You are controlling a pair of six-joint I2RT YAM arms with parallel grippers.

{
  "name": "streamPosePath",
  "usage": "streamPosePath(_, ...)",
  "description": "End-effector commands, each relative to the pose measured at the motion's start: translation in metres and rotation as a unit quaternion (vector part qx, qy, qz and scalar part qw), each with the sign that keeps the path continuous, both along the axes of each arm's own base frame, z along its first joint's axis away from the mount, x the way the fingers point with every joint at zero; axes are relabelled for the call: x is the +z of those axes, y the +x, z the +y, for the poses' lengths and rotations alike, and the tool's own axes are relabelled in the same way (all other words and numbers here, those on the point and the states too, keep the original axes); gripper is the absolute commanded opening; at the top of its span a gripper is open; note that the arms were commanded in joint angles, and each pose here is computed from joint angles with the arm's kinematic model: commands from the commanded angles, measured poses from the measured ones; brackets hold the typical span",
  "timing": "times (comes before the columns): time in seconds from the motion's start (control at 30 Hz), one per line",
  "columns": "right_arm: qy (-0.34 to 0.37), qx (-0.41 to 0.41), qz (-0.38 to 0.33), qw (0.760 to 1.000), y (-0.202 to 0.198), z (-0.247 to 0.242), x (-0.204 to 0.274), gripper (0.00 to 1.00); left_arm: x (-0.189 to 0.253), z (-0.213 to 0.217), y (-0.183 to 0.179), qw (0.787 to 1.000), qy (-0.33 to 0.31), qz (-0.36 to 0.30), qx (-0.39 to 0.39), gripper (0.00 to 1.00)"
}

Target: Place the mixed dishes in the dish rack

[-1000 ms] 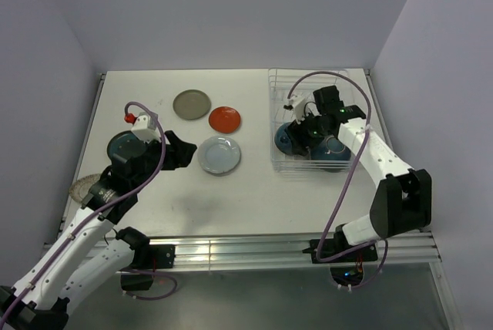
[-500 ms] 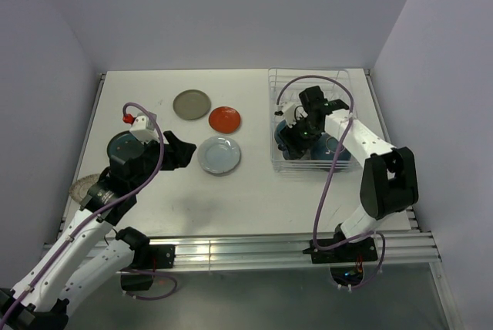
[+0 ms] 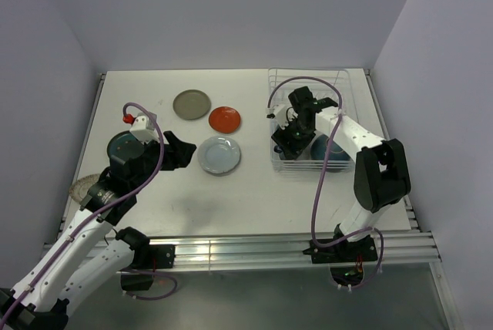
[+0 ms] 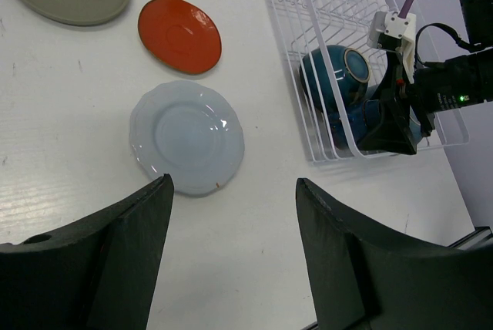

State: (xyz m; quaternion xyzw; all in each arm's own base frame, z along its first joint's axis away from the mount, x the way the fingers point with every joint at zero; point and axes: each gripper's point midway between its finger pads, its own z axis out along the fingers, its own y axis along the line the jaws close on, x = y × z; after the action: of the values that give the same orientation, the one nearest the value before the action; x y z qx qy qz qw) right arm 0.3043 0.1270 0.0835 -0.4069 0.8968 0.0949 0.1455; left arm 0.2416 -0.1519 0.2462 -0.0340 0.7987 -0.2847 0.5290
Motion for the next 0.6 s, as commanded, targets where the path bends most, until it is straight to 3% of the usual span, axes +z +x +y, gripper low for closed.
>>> streamPosePath(0.0, 0.0, 0.003, -0.022, 1.0, 0.008, 0.005, 0.017, 0.66, 0.008, 0.001, 0.001, 1.0, 0.0, -0.023, -0.003, 0.71)
streamPosePath(0.23, 0.006, 0.006, -0.024, 1.0, 0.007, 0.007, 0.022, 0.92, 0.008, 0.0, 0.001, 1.0, 0.0, -0.023, -0.004, 0.71)
streamPosePath(0.57, 0.025, 0.012, -0.027, 0.999, 0.001, 0.012, 0.034, 0.94, 0.007, 0.001, 0.002, 1.0, 0.001, -0.021, -0.001, 0.71)
